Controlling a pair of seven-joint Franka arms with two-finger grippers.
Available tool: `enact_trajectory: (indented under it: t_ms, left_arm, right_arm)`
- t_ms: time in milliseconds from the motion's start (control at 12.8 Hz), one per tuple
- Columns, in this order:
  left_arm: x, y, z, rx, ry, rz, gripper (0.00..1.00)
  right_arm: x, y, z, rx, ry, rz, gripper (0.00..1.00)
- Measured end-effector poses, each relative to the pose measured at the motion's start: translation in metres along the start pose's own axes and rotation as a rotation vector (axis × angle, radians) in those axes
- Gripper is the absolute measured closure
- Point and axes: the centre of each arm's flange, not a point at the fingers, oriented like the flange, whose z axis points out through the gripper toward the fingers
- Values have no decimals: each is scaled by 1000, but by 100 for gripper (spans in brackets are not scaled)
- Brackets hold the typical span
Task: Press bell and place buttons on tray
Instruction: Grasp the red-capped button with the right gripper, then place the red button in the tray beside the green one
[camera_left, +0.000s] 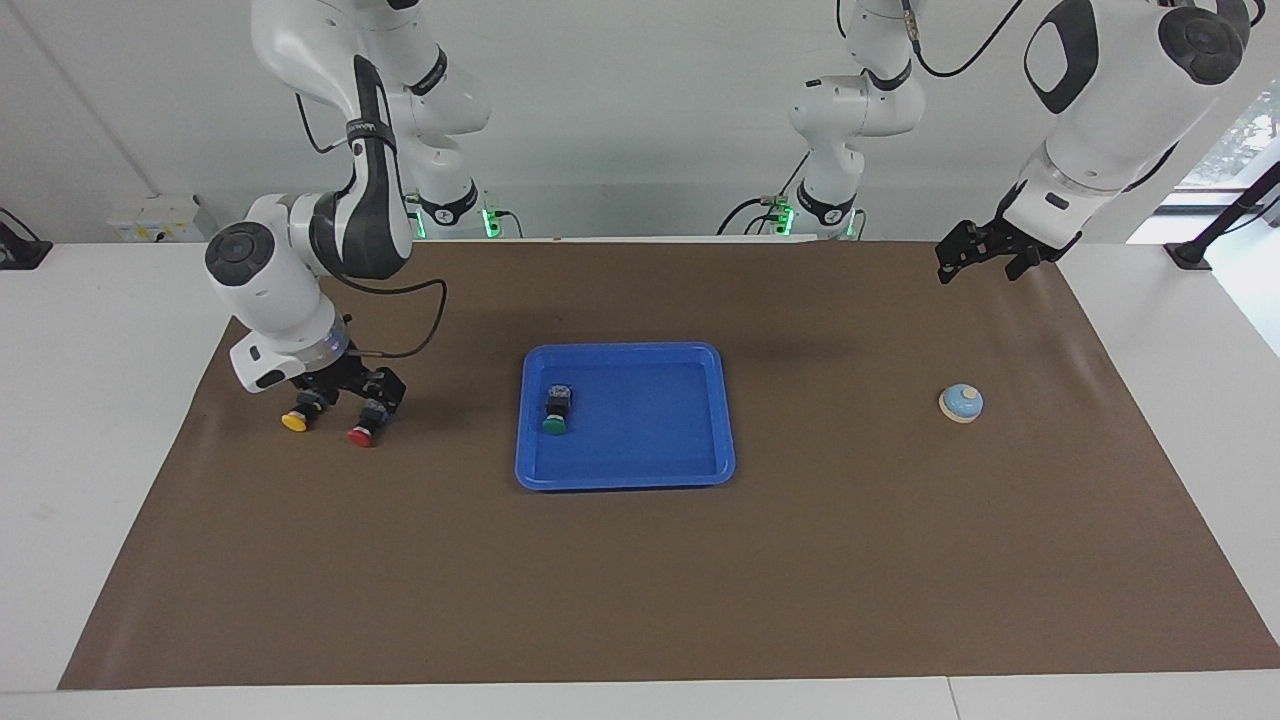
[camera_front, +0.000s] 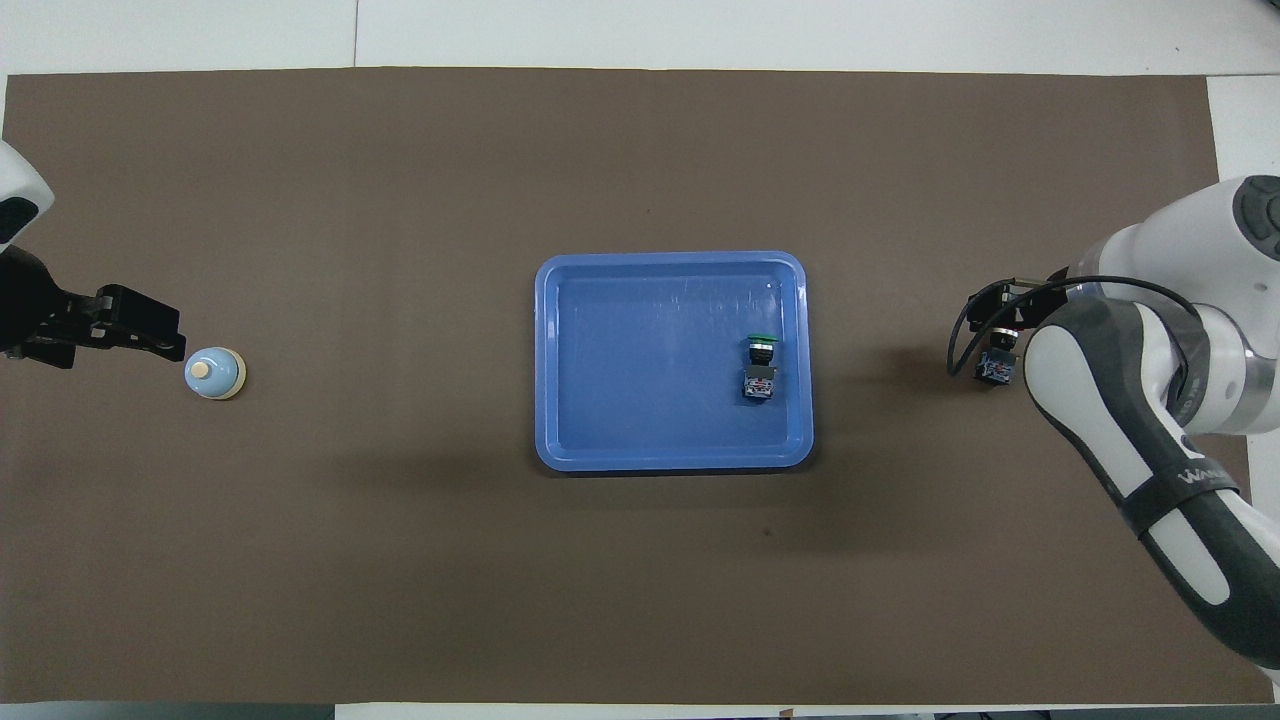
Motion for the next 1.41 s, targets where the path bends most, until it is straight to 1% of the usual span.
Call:
enact_trajectory:
  t_ms: [78,234,468,625,703,781,859,1093,1171,1249,1405]
  left_arm:
    - [0,0,0,0,0,0,0]
    - [0,0,0,0,0,0,0]
    - [0,0,0,0,0,0,0]
    - [0,0,0,0,0,0,0]
    - [0,0,0,0,0,0,0]
    - [0,0,0,0,0,0,0]
    - [0,0,0,0,0,0,0]
    - [0,0,0,0,0,0,0]
    - [0,0,0,0,0,0,0]
    - [0,0,0,0,0,0,0]
    - [0,0,0,0,0,0,0]
  right_arm:
    - [-7,4,14,3,19,4,0]
    - [-18,13,35,5,36,18,0]
    - [-26,20,49,5,38,28,0]
    - [-32,24,60,8,62,34,0]
    - [-35,26,65,9,72,37,5]
    - [-36,26,69,9,74,38,6]
    - [-37,26,69,9,72,36,16]
    - [-36,24,65,8,71,30,57]
    - [-36,21,63,7,59,25,59]
    - [-34,17,59,5,42,19,59]
    - [-25,-3,38,2,16,-16,59]
